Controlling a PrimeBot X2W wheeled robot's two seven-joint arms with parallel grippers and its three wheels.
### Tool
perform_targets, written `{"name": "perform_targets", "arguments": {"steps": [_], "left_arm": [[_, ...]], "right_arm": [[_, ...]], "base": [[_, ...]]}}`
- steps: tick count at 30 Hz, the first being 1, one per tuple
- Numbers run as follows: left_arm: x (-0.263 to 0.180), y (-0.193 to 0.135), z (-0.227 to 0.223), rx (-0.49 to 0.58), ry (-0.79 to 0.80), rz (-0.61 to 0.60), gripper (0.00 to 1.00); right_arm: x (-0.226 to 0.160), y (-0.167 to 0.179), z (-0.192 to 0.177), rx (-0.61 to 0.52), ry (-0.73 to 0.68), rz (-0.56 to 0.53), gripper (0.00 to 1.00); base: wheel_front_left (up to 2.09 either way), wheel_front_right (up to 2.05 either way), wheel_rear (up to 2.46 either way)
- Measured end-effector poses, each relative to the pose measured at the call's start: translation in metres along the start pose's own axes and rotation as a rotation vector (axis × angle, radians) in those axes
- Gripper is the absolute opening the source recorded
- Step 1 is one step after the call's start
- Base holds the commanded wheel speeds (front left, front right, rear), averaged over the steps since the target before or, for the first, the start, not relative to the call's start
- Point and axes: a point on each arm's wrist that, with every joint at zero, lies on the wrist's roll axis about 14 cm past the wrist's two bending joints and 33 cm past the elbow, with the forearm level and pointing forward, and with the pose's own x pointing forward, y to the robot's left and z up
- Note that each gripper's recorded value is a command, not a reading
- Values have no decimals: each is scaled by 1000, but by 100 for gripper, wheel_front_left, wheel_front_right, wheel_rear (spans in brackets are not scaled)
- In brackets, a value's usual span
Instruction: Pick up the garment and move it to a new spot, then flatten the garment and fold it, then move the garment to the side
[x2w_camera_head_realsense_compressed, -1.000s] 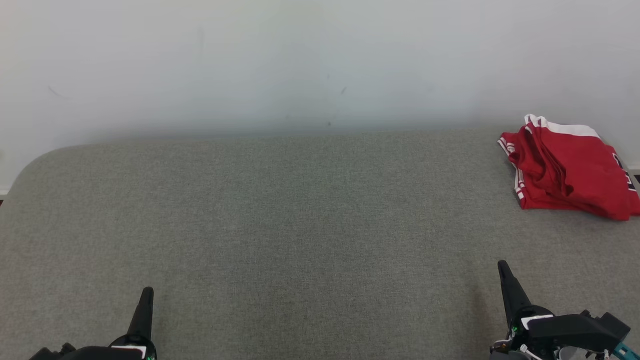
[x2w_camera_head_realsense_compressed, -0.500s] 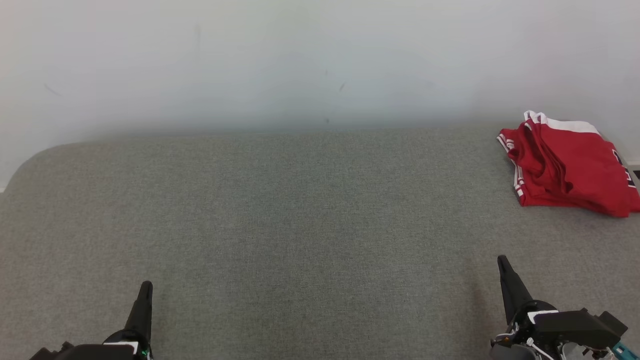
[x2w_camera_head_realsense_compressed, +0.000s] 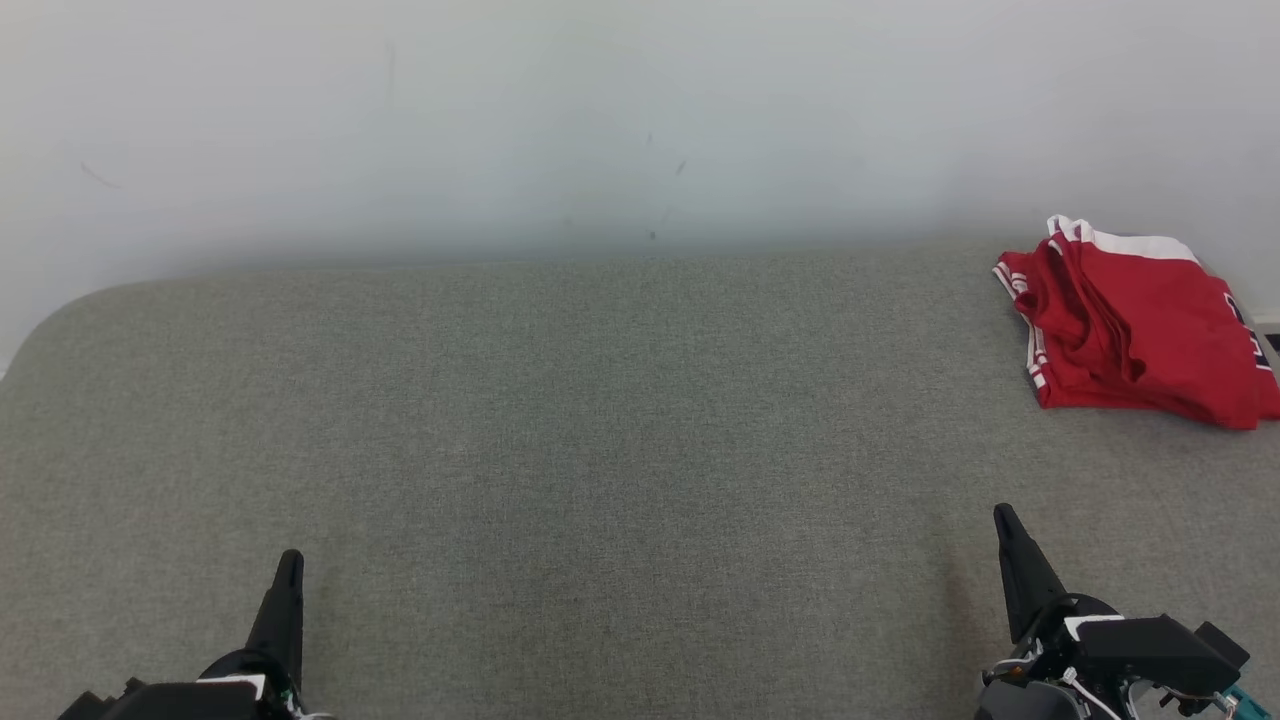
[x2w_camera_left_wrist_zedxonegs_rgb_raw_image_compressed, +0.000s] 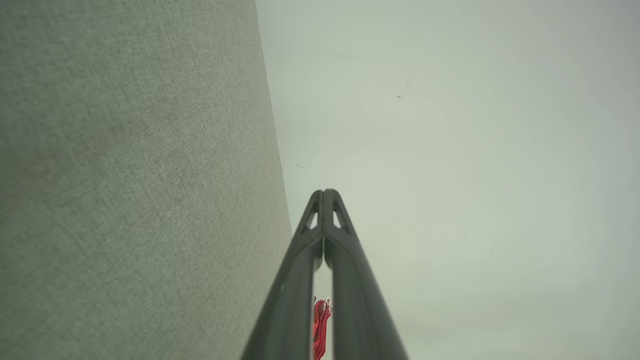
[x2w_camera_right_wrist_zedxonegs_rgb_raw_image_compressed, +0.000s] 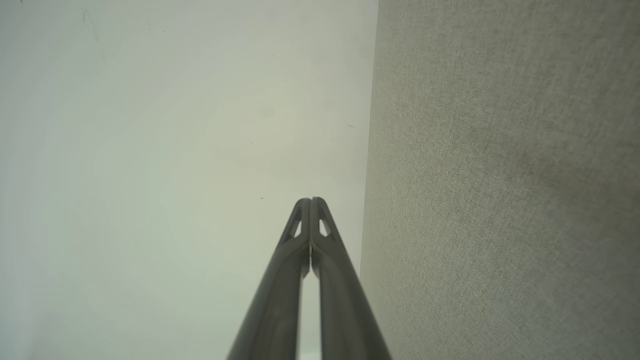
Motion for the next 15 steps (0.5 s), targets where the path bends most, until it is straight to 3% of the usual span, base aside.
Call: {"name": "perform_targets", "arguments": {"steps": [15], "left_arm": [[0,0,0,0,0,0,0]], "right_arm": [[0,0,0,0,0,0,0]], "base": [[0,0,0]]}}
